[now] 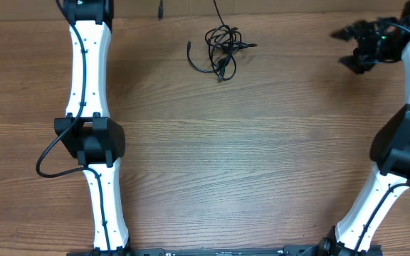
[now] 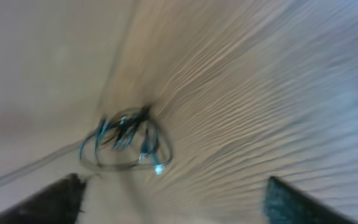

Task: Untangle cables
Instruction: 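Move the open right gripper back toward the cable bundle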

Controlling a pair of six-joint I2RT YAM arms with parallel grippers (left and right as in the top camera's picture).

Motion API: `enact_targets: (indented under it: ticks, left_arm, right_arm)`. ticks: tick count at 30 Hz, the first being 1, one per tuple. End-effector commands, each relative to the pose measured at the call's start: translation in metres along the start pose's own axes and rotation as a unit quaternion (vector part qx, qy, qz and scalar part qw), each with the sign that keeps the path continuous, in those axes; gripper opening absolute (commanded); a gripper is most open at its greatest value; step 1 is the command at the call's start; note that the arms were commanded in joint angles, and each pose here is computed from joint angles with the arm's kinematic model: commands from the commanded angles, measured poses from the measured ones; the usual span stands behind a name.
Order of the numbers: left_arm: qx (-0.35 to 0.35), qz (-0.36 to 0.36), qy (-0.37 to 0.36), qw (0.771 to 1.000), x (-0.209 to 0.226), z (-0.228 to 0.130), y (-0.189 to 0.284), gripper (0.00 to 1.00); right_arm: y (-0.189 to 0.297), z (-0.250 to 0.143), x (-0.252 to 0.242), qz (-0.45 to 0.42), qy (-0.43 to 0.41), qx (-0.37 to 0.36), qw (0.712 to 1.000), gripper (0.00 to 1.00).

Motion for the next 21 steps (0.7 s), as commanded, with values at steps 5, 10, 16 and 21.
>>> enact_targets:
  ticks: [5, 10, 16, 21]
  left_arm:
    - [0.004, -0.012, -0.026, 1.0, -0.014, -0.004, -0.012, 0.04]
    - [0.006, -0.013, -0.026, 1.0, -0.014, -0.006, -0.014, 0.04]
    - [0.01, -0.014, -0.026, 1.0, -0.014, -0.006, -0.014, 0.04]
    - [0.016, -0.015, -0.026, 0.999, -0.015, -0.008, -0.014, 0.04]
  right_arm:
    - [-0.055, -0.042, 0.065, 0.05, 0.073, 0.075, 0.993, 1.0]
    - [-0.091, -0.066, 0.092, -0.002, 0.152, 0.08, 0.985, 1.0]
    - [-0.119, -0.095, 0.117, -0.03, 0.16, 0.095, 0.982, 1.0]
    - [-0.129, -0.098, 0.122, -0.084, 0.012, 0.055, 0.995, 1.0]
Point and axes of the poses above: each gripper's point midway between its finger pads, its own y axis back along the fingers, its own x axis along the line the jaws close on, z = x × y, the point moved 7 cm from there along y, back along the fingers, and after that the axes turned 13 degrees about y, right-handed, at the moved point
